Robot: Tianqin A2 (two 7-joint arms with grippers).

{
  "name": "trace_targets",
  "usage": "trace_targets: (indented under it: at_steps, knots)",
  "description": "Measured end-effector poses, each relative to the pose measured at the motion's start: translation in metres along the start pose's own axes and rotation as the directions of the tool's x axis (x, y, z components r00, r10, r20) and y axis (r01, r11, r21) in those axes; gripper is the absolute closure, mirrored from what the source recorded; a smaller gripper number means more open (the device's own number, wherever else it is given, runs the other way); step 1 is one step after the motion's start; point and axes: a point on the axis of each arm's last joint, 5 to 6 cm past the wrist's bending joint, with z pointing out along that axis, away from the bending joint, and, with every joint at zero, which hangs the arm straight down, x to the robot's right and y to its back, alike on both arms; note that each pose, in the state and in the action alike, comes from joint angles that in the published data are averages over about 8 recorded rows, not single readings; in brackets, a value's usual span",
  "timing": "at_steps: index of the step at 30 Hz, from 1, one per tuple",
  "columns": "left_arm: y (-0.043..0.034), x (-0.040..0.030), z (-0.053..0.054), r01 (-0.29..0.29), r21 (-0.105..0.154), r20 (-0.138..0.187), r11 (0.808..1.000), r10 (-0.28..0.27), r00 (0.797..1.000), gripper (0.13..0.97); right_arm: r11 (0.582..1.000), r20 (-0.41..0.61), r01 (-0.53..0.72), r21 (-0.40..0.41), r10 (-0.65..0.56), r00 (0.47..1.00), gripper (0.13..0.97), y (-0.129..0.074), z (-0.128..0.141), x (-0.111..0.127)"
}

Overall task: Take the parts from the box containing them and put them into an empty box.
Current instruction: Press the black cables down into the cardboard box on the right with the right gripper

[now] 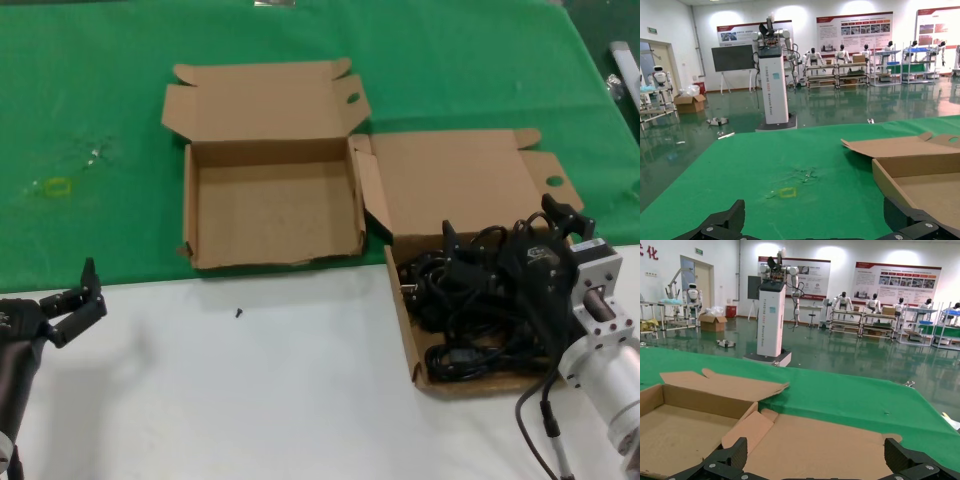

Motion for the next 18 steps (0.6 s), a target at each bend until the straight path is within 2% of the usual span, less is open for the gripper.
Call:
trace_targets:
  at_steps: [12, 18]
  knots:
    - [0.0000, 0.0000, 0.0000, 0.000, 0.000, 0.000, 1.000, 0.000, 1.000, 0.141, 1.000, 0.000, 0.000, 0.000, 0.000, 1.000, 0.130, 0.0000, 0.0000, 0.0000]
    - [0.0000, 0.0000, 0.0000, 0.000, 0.000, 0.000, 1.000, 0.000, 1.000, 0.196, 1.000, 0.000, 0.000, 0.000, 0.000, 1.000, 0.130, -0.0002, 0.0001, -0.0002]
